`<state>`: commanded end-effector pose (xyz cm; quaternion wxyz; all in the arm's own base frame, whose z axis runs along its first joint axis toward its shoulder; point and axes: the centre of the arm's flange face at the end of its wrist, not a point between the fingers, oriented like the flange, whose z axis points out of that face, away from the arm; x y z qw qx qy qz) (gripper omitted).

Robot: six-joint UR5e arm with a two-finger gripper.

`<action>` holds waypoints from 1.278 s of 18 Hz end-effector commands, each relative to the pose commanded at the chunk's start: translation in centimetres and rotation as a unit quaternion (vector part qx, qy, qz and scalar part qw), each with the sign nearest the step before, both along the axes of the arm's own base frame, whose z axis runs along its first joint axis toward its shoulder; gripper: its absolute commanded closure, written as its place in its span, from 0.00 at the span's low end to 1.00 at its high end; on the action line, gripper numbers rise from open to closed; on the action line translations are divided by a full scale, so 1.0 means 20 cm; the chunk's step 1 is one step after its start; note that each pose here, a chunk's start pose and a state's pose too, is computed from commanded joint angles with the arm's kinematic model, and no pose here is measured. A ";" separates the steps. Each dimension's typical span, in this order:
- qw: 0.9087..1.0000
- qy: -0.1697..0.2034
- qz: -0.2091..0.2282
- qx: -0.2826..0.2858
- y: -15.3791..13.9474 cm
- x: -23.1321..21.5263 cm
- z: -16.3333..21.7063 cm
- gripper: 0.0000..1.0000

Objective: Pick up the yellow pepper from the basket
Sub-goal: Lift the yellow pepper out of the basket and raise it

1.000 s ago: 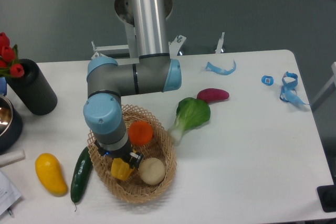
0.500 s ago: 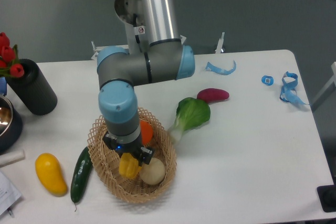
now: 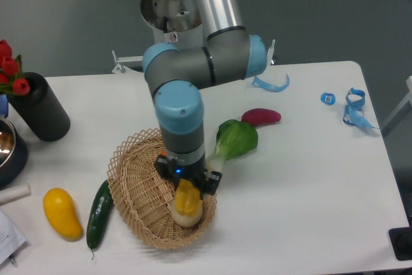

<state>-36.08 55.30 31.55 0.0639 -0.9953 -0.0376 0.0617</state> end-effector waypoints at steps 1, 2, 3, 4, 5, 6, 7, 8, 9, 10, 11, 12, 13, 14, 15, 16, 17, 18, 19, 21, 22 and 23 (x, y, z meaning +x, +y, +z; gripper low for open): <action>1.000 0.009 0.007 -0.009 -0.03 -0.04 0.00 0.45; 1.000 0.015 0.015 -0.014 -0.07 -0.09 0.01 0.45; 1.000 0.018 0.019 -0.018 -0.09 -0.12 0.01 0.45; 0.999 0.020 0.019 -0.018 -0.12 -0.16 0.01 0.44; 0.999 0.021 0.016 -0.021 -0.15 -0.20 0.01 0.44; 0.999 0.021 0.013 -0.022 -0.18 -0.24 0.01 0.44; 0.999 0.023 0.011 -0.023 -0.20 -0.26 0.02 0.44; 0.999 0.025 0.012 -0.023 -0.23 -0.30 0.03 0.44; 0.999 0.029 0.014 -0.021 -0.27 -0.34 0.07 0.44; 0.999 0.033 0.017 -0.020 -0.31 -0.38 0.09 0.44; 0.999 0.036 0.011 -0.021 -0.33 -0.40 0.10 0.44; 0.999 0.038 0.003 -0.023 -0.35 -0.42 0.10 0.44; 0.999 0.042 0.000 -0.031 -0.39 -0.46 0.10 0.44; 0.998 0.045 -0.001 -0.040 -0.43 -0.50 0.10 0.44; 0.998 0.047 -0.005 -0.042 -0.46 -0.52 0.11 0.44; 0.998 0.047 -0.003 -0.043 -0.48 -0.54 0.11 0.44; 0.998 0.049 0.002 -0.043 -0.52 -0.57 0.12 0.44; 0.998 0.050 0.002 -0.043 -0.54 -0.59 0.13 0.44; 0.998 0.049 0.001 -0.045 -0.56 -0.60 0.13 0.44; 0.998 0.048 0.002 -0.048 -0.62 -0.65 0.13 0.44; 0.998 0.048 0.000 -0.049 -0.64 -0.66 0.13 0.44; 0.998 0.047 -0.003 -0.052 -0.65 -0.67 0.12 0.44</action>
